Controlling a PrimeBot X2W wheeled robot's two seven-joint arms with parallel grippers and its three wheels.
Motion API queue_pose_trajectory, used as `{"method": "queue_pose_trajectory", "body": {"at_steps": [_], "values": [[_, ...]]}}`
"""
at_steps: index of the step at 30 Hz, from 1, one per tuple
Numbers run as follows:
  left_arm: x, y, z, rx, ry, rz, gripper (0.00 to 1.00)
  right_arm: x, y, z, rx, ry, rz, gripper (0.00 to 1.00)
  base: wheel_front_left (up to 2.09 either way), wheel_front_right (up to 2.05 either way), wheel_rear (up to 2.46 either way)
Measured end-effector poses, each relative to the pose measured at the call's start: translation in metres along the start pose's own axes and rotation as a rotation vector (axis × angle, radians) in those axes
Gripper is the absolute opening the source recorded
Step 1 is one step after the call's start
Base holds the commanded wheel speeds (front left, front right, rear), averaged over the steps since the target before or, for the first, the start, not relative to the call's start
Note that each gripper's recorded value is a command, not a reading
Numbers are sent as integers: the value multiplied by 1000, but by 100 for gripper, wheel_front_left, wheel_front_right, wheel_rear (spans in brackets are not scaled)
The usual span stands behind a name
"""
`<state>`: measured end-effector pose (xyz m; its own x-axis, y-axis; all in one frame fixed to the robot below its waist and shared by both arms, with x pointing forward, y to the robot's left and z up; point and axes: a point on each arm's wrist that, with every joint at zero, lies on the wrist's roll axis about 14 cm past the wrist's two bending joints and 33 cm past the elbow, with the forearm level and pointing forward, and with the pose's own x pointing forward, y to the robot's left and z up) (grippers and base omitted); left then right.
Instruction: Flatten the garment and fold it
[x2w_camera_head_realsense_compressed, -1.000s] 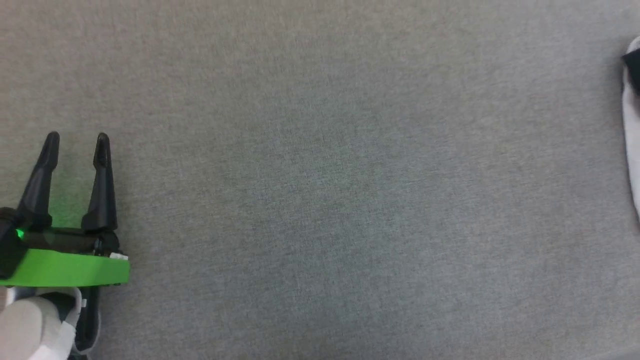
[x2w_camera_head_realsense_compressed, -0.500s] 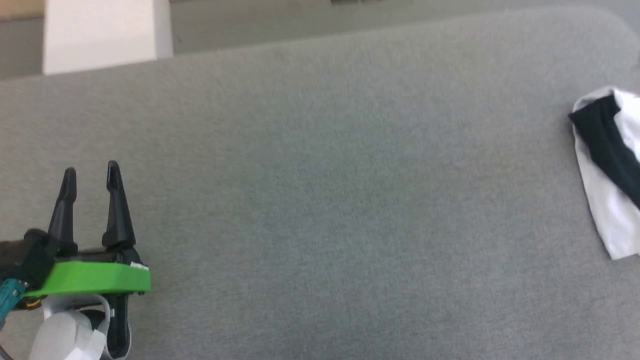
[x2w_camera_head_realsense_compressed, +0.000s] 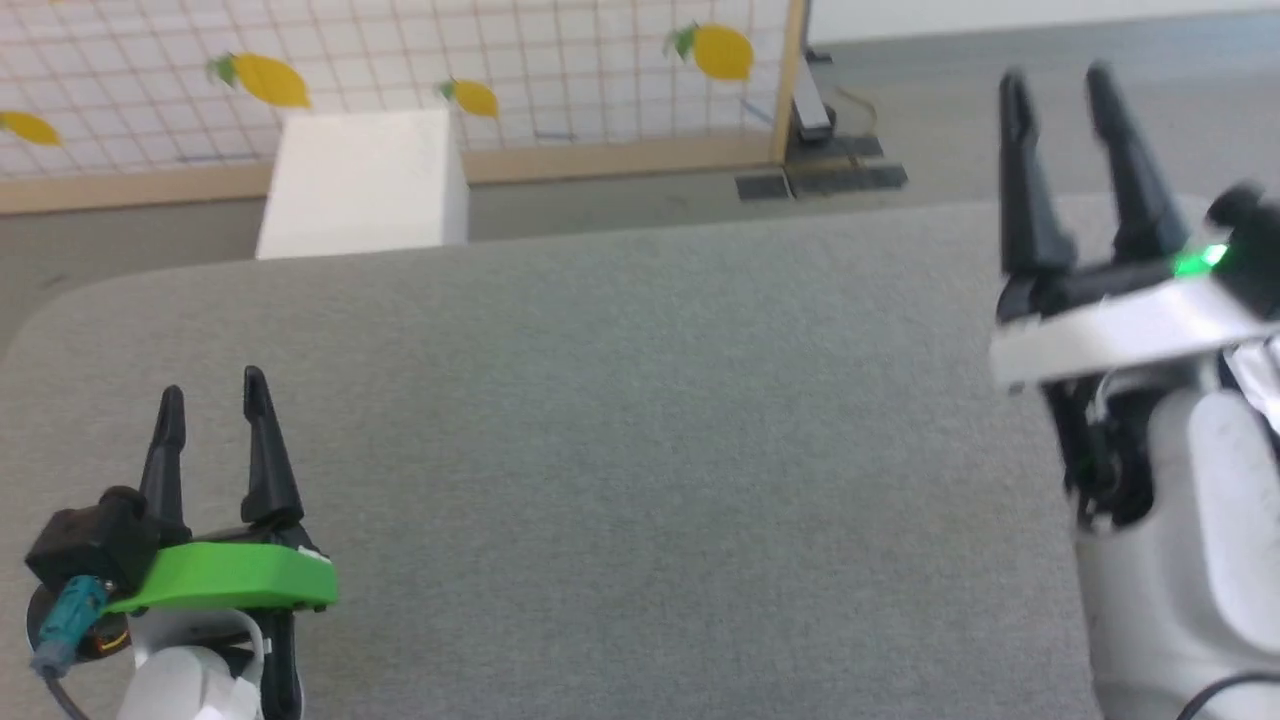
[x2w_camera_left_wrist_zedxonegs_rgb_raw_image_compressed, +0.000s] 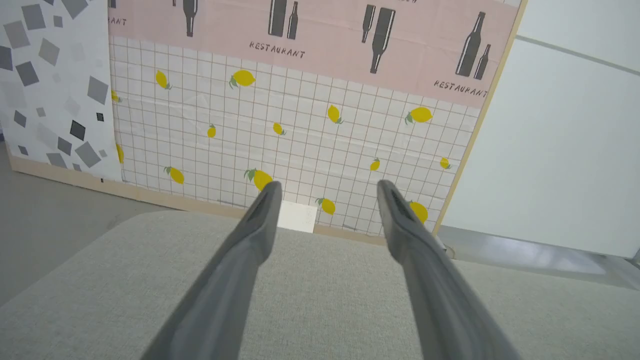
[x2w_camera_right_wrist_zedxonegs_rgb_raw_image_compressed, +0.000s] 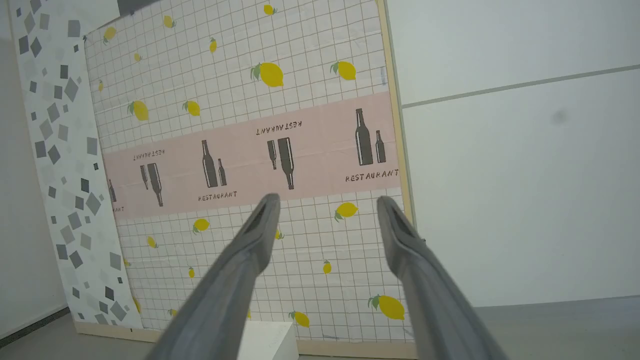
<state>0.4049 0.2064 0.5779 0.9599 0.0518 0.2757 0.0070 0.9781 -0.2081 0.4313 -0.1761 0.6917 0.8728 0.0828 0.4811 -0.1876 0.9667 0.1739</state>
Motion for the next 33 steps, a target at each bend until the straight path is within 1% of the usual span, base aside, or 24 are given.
{"method": "queue_pose_trajectory", "body": {"at_steps": [3, 5, 8, 12, 17, 23, 28, 33], "values": [[-9, 3, 10, 15, -21, 12, 100, -16, 4, -10, 33, 8, -5, 100, 0, 0, 0], [-14, 3, 14, 38, -27, 11, 100, -27, 3, -18, 85, 14, -22, 100, 0, 0, 0], [-20, 3, 19, 47, -37, 19, 100, -44, 3, -35, 100, 53, -37, 100, 0, 0, 0], [-27, -2, 15, 53, -23, 7, 100, -65, 3, -53, 69, 109, -47, 100, 0, 0, 0], [-37, -13, -4, 59, 37, -19, 100, -97, -7, -78, 50, 200, -84, 100, 0, 0, 0], [-47, -17, -35, 53, 135, -30, 100, -122, -7, -101, 43, 286, -92, 100, 0, 0, 0], [-56, -16, -60, 58, 215, -32, 100, -136, -1, -114, 15, 341, -71, 100, 0, 0, 0], [-62, -15, -75, 70, 264, -31, 100, -139, 2, -120, 12, 362, -60, 100, 0, 0, 0]]}}
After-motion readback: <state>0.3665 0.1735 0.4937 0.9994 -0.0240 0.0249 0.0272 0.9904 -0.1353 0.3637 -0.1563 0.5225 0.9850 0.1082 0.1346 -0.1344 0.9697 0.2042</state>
